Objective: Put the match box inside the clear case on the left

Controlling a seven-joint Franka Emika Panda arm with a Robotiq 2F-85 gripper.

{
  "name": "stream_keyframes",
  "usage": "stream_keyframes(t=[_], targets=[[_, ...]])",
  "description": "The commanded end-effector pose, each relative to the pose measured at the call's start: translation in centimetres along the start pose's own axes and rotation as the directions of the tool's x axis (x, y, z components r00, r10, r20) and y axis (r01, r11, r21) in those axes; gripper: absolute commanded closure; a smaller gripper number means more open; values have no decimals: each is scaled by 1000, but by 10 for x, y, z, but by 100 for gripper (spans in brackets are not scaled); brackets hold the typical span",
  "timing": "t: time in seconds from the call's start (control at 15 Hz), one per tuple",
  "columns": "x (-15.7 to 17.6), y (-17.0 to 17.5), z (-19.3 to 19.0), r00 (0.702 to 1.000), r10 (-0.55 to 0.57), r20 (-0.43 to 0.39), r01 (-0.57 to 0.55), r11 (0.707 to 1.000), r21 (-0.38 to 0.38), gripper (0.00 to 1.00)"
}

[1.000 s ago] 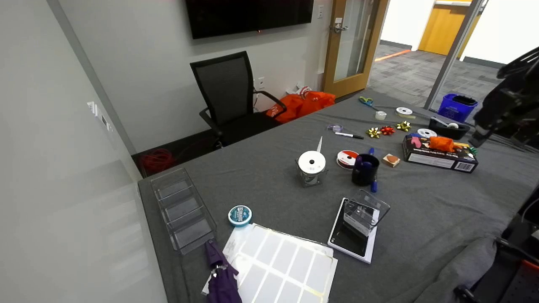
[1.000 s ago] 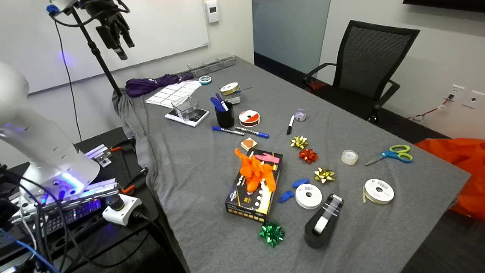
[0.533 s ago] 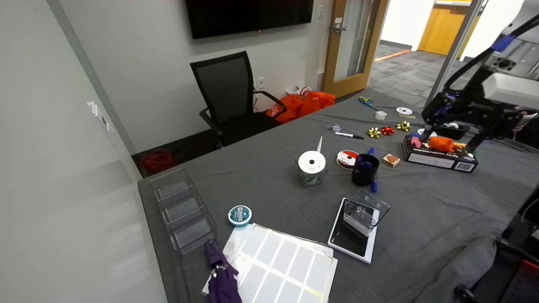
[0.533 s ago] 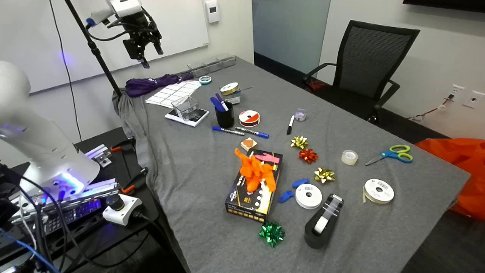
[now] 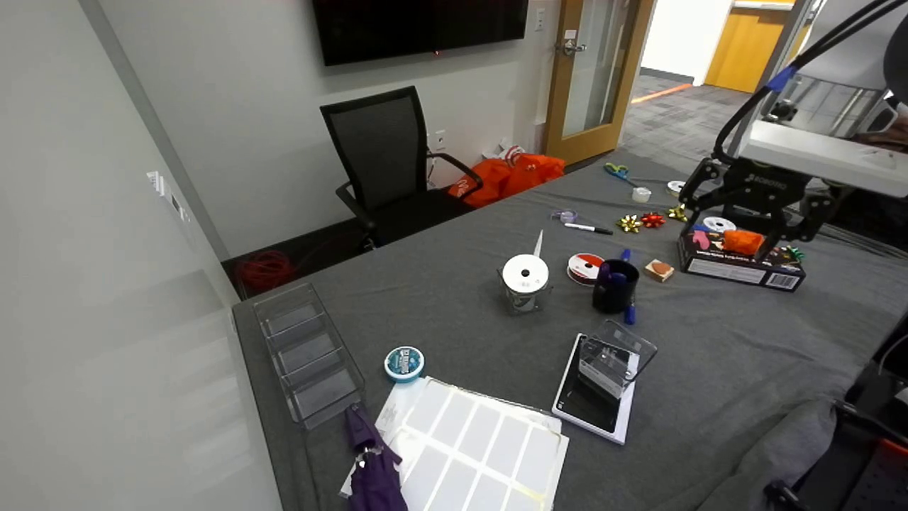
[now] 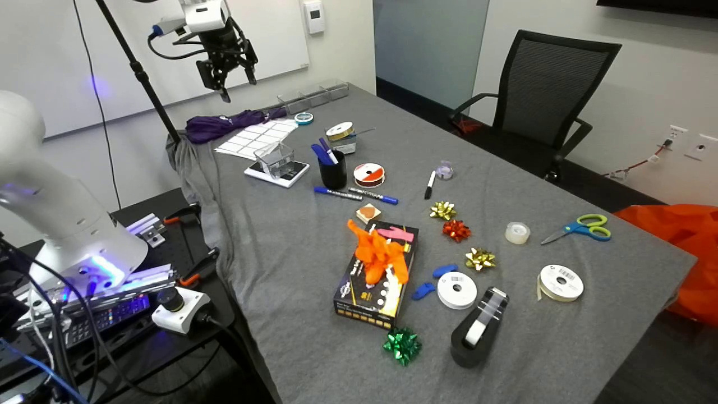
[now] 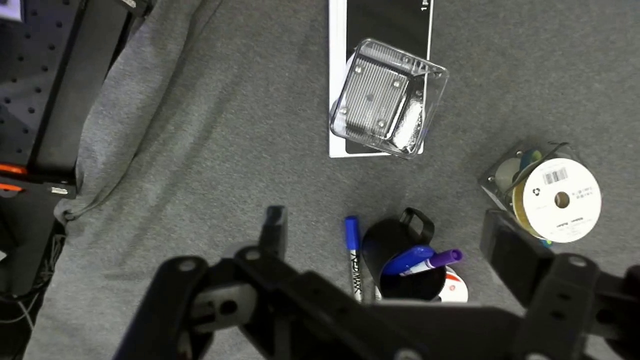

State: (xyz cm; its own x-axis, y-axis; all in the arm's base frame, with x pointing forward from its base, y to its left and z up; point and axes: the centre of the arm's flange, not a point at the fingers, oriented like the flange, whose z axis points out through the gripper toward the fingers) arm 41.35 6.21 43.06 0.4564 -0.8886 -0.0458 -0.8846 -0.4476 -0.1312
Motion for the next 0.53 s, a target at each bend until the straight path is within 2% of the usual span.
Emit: stream_keyframes(t=[0.0, 0.2, 0.4, 0.47], targets=[[0, 0, 0, 1000, 1, 0, -1, 1000, 1, 0], [36, -10, -1, 999, 38, -4, -38, 998, 46, 0], [89, -26, -3, 989, 146, -21, -142, 981, 131, 0], [106, -29, -1, 982, 188, -23, -183, 973, 138, 0]])
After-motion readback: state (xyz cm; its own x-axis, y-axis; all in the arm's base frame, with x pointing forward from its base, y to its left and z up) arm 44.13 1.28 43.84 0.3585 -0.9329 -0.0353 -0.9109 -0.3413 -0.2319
